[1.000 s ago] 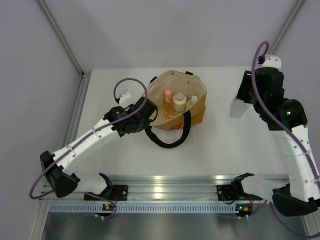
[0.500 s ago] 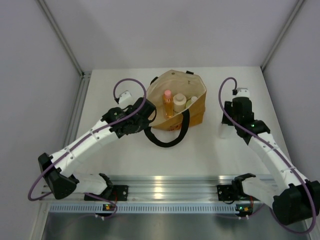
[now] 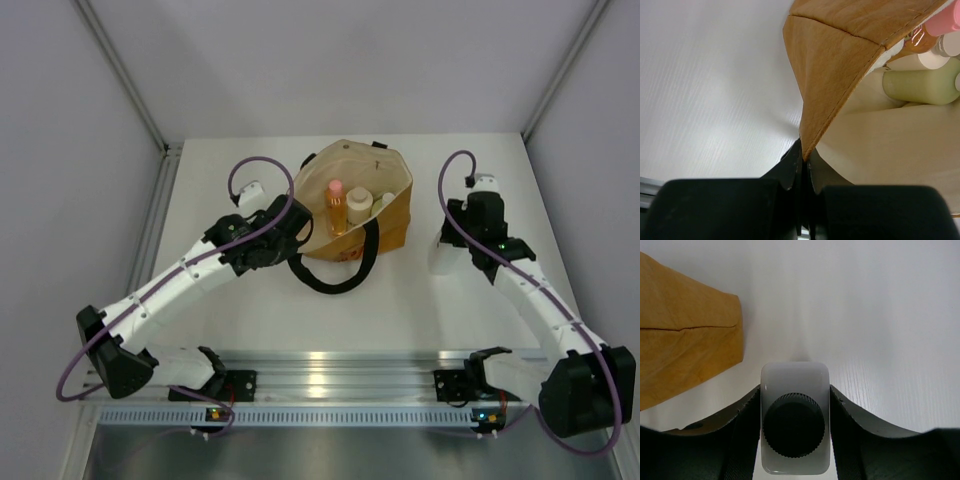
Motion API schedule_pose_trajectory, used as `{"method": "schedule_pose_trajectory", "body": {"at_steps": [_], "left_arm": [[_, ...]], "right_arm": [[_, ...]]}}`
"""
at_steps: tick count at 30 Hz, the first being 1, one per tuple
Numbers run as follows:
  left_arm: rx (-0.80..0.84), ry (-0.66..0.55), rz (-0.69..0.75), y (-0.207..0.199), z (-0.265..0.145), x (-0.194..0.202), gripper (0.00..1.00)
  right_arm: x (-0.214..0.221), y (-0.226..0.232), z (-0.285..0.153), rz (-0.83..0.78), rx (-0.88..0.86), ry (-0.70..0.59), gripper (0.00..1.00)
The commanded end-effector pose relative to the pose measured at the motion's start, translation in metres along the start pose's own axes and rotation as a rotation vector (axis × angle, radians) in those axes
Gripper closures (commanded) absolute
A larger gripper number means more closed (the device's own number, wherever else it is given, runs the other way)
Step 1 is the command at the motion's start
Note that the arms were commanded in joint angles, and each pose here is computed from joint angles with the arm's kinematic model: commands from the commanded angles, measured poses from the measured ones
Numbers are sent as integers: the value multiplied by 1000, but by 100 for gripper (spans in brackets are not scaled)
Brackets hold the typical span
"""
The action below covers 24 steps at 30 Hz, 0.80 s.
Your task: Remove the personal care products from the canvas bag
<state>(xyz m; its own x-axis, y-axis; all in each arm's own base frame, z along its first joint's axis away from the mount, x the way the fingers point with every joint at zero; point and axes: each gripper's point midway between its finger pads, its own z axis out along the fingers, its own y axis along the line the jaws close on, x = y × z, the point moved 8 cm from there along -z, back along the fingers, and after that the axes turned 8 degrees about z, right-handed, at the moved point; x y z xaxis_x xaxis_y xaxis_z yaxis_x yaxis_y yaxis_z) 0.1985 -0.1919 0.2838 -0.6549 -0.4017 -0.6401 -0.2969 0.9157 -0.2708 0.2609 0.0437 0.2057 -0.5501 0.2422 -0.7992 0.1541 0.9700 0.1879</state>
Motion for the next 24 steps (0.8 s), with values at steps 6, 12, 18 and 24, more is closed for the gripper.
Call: {"method": "schedule_pose_trajectory", "body": {"at_steps": [6,12,18,24], "left_arm": [[-15,-45,32,-2,-2,-10,100],[4,-46,35,-9,-5,-15,100],[14,-28,28,-16,-3,-14,100],[16,20,30,-22,4,-6,100]], "right_arm": [[-55,11,-21,23,-29,-117,26],[-84,24,-47,30,-110,-113,18],[-111,78,-93,88,-403,-137,31],[-112,143,-130,10,-537,-173,35]]}}
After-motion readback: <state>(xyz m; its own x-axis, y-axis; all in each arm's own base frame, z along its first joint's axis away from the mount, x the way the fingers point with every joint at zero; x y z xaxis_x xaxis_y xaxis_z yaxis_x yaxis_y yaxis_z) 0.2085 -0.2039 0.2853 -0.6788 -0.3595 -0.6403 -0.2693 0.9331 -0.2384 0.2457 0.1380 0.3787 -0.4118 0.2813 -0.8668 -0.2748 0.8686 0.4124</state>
